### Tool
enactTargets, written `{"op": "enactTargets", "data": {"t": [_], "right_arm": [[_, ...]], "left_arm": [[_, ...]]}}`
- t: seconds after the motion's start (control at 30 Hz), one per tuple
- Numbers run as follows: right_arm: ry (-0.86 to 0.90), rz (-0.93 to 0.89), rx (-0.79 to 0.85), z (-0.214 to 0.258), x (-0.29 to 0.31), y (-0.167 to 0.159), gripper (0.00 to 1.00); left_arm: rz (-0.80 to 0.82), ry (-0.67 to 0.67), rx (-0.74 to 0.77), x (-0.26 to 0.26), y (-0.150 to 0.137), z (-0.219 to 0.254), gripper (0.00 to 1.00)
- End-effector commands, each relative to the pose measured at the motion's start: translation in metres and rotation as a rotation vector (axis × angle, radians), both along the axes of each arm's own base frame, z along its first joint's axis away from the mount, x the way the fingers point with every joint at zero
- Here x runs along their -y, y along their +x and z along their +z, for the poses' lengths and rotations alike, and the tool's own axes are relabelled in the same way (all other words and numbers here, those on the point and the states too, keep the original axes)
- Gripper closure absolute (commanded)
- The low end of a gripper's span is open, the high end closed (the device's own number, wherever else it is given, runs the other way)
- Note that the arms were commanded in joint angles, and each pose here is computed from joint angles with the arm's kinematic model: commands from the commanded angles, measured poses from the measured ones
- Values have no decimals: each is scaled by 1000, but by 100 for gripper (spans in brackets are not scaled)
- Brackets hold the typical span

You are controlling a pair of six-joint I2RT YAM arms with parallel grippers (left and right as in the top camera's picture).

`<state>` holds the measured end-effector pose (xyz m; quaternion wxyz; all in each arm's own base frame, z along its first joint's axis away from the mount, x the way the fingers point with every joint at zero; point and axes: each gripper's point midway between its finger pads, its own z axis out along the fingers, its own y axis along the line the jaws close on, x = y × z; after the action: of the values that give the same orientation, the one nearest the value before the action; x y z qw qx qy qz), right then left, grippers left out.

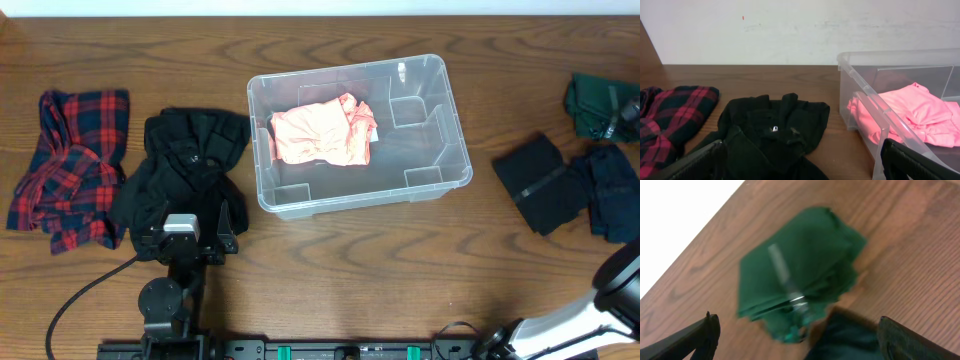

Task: Pack container
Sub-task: 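Move the right gripper to the dark green cloth and grasp it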

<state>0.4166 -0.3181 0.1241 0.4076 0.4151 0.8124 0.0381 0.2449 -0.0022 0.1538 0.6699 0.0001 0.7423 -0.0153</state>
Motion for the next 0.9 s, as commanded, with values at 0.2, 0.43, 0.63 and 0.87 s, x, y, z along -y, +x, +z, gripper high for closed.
{"op": "enactTargets", "data": {"t": [0.2,0.43,0.63,0.87], "right_arm": [[65,5,15,-59,39,-14,4],[60,-7,34,-87,50,-6,5],[40,-11,73,-101,55,7,7],[37,-46,155,-109,58,27,11]], "left_arm": [[-11,-5,-48,2,-1,-16,2],[-11,-5,-47,2,-1,-16,2],[-11,-5,-48,2,-1,-16,2],[-11,-5,-48,2,-1,-16,2]]}}
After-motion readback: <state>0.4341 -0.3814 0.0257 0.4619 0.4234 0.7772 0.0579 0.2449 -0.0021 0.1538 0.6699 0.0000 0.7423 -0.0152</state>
